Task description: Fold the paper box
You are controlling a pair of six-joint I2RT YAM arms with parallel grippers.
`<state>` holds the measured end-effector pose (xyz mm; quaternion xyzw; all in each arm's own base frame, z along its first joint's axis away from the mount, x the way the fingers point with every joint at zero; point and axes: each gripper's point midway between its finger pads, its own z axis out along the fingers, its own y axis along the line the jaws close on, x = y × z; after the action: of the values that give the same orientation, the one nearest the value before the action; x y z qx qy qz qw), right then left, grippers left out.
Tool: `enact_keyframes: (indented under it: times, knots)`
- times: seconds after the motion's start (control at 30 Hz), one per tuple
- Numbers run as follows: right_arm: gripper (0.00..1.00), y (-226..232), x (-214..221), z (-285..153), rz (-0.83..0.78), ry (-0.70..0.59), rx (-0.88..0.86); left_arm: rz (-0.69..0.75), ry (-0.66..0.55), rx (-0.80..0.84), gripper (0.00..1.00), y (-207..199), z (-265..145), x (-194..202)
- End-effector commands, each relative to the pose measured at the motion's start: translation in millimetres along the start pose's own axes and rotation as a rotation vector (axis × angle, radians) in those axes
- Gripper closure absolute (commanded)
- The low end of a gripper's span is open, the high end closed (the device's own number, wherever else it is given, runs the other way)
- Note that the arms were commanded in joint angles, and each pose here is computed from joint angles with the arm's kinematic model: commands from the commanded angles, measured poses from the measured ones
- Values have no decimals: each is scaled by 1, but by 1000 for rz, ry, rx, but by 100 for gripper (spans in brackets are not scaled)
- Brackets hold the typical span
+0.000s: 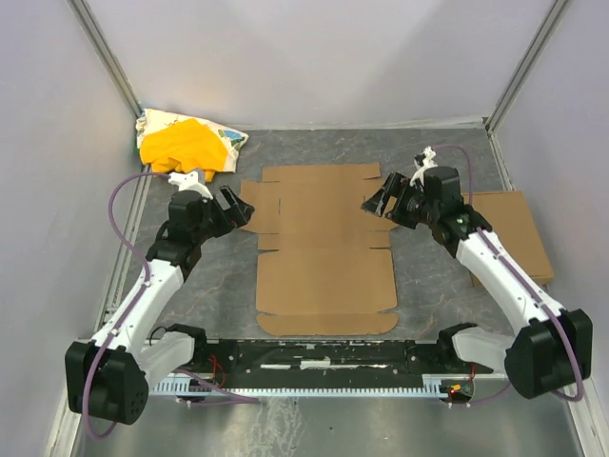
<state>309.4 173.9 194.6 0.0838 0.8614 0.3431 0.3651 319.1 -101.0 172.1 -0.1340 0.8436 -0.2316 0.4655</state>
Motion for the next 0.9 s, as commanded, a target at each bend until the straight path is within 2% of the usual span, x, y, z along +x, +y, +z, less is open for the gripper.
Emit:
enact_keyframes:
  times: [0.0,0.3,0.5,0.63,0.87]
  knots:
    - [9,-25,-11,5,-41,29,177,6,-18,-34,3,2,2,-12]
    - [12,-62,2,22,-38,166,357,17,149,-75,13,13,20,16]
    - [5,-99,14,27,-37,234,535,-39,189,-106,15,22,27,33]
    - [0,-114,23,37,-42,292,584,-94,207,-82,20,18,38,45]
    - [1,-127,32,52,-36,338,607,-49,300,-117,21,19,55,71]
